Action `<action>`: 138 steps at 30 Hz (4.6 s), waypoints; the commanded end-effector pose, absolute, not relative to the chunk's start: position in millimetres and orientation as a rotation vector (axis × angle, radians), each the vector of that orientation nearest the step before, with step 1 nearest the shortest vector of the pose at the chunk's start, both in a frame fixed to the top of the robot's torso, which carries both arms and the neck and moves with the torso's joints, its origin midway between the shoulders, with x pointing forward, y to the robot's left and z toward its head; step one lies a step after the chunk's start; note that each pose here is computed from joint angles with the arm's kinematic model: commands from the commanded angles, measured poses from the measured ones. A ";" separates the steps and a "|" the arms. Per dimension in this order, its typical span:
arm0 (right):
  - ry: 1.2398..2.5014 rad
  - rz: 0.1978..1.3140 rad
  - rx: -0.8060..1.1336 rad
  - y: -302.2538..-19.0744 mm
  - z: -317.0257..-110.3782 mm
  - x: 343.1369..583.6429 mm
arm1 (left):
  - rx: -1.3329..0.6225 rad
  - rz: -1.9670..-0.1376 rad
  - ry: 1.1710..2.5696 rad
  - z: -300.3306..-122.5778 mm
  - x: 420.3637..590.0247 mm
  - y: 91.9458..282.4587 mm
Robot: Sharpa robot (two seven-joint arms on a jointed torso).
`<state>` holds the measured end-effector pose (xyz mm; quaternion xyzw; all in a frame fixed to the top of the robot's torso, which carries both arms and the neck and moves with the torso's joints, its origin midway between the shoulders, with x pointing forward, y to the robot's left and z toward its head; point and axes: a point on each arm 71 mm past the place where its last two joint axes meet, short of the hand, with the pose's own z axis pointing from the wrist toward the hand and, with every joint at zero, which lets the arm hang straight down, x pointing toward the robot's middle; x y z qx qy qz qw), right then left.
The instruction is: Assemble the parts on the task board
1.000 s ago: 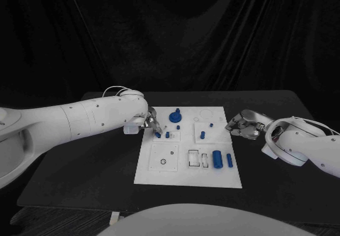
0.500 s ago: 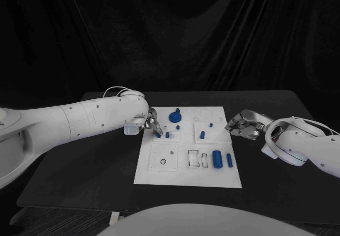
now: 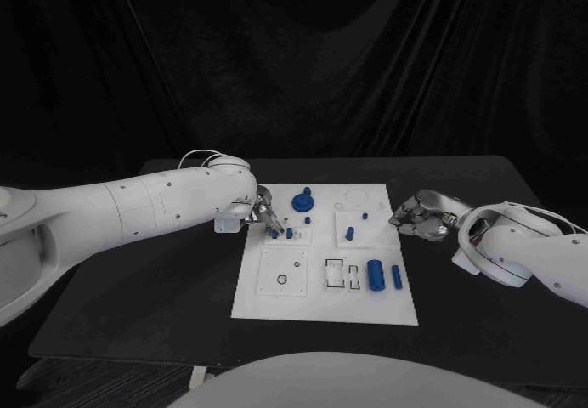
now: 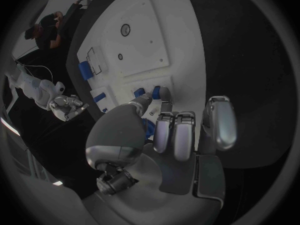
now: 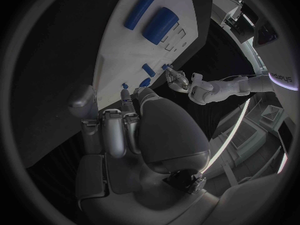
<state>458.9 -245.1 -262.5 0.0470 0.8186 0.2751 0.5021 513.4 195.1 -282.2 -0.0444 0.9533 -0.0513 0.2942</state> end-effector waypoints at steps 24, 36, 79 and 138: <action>1.983 0.651 0.117 -247.3 -264.2 458.5 | -0.156 -0.191 2.475 -278.9 511.1 196.1; 1.953 0.670 0.112 -247.2 -262.1 458.9 | -0.185 -0.456 2.070 -237.9 517.6 198.2; 1.757 0.818 0.051 -239.5 -246.2 452.4 | 0.719 -0.616 1.731 -267.2 514.0 137.8; 1.804 0.799 0.061 -241.7 -252.6 451.3 | 0.744 -0.523 1.757 -295.0 519.9 126.6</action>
